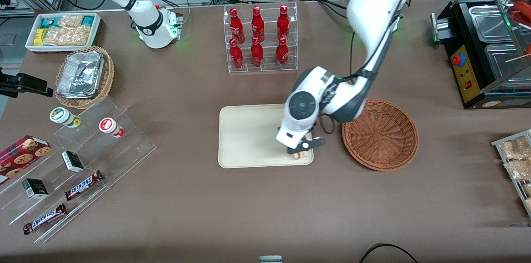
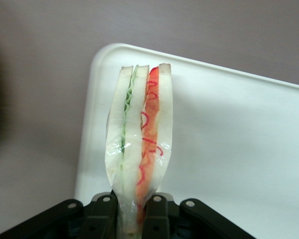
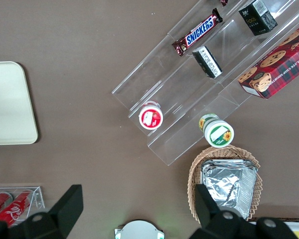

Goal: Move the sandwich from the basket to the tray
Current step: 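Lift the sandwich and carry it over the cream tray, then lower the sandwich onto the tray and open the left gripper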

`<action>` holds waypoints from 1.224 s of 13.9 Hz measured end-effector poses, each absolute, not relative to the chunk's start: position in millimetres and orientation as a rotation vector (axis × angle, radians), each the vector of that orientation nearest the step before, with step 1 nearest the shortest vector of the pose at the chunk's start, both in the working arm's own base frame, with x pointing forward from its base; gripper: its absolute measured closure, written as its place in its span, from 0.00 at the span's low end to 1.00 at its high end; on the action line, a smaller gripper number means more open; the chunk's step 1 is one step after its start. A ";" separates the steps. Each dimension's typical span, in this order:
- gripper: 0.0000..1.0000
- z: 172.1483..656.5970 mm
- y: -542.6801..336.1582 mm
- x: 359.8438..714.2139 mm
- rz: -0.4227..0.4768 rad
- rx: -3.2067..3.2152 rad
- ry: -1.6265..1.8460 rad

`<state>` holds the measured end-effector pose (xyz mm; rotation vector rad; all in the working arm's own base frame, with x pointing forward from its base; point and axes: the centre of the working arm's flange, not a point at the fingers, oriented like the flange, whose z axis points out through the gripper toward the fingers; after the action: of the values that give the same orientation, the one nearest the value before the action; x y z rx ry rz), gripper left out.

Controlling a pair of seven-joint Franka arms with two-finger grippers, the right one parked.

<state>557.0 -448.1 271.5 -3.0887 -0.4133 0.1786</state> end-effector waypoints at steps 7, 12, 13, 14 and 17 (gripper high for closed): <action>0.82 259.3 -513.8 535.0 0.153 -3.140 -0.470; 0.82 258.5 -518.2 532.7 0.210 -3.153 -0.504; 0.82 254.8 -518.1 532.3 0.216 -3.147 -0.514; 0.82 250.9 -518.0 531.8 0.222 -3.139 -0.529; 0.82 240.4 -517.5 530.9 0.236 -3.117 -0.582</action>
<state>530.9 -517.5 240.4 -3.1169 -0.5823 0.2361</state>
